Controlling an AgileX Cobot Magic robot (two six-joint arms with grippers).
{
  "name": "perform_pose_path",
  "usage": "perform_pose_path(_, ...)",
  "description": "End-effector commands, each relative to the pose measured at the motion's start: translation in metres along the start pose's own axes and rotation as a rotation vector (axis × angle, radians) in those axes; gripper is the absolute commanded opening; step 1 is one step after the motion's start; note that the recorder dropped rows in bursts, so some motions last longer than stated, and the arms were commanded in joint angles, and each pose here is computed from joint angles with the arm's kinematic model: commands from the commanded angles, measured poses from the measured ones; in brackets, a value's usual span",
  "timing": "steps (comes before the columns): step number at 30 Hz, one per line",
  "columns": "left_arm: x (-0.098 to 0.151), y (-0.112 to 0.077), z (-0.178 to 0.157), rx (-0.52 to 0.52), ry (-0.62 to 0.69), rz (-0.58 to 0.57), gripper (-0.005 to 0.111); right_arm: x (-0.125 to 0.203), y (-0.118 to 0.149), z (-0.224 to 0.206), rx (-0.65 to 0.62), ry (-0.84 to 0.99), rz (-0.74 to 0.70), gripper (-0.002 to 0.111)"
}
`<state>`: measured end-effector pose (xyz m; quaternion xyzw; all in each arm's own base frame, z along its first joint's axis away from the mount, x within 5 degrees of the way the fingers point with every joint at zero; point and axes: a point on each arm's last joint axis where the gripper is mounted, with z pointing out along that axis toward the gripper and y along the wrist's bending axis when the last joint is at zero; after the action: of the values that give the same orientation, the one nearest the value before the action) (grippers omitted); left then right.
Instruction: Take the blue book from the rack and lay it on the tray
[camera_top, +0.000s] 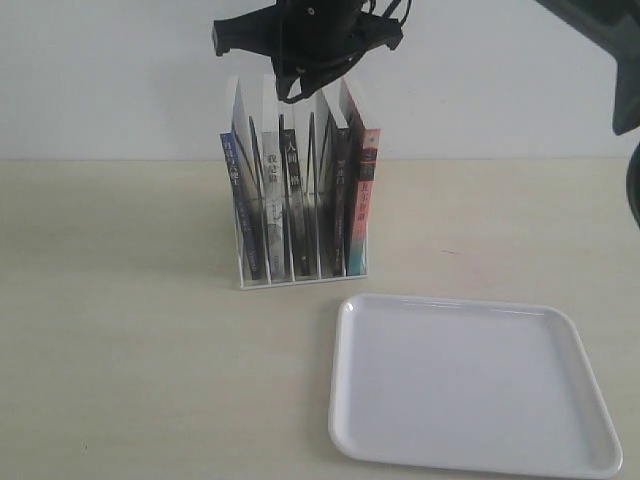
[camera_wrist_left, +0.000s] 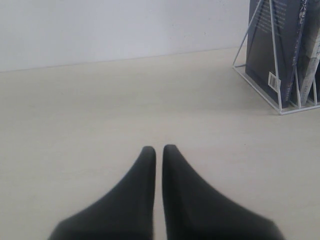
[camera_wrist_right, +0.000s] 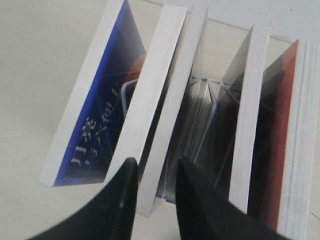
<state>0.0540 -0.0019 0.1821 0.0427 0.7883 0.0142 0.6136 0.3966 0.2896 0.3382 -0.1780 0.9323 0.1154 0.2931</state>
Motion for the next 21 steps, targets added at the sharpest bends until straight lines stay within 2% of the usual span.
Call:
perform_pose_path(1, -0.003, 0.0, -0.001, -0.003, -0.022, 0.001, 0.005, -0.002, -0.002, -0.002, 0.019, -0.018, -0.007, 0.026)
perform_pose_path(3, -0.003, 0.0, -0.001, -0.003, -0.022, 0.001, 0.005, -0.002, -0.002, 0.001, 0.02, -0.015, -0.007, 0.031)
perform_pose_path(6, -0.003, 0.0, -0.001, -0.003, -0.022, 0.001, 0.005, -0.001, -0.002, 0.005, 0.024, -0.009, -0.011, 0.048)
perform_pose_path(7, -0.003, 0.0, -0.001, -0.003, -0.022, 0.001, 0.005, 0.0, -0.002, 0.008, 0.025, -0.005, -0.011, 0.05)
perform_pose_path(15, -0.003, 0.0, -0.001, -0.003, -0.022, 0.001, 0.005, 0.002, -0.002, 0.017, 0.026, 0.003, -0.008, 0.038)
perform_pose_path(21, -0.003, 0.0, -0.001, -0.003, -0.022, 0.001, 0.005, 0.001, -0.003, 0.017, 0.037, -0.005, -0.013, 0.038)
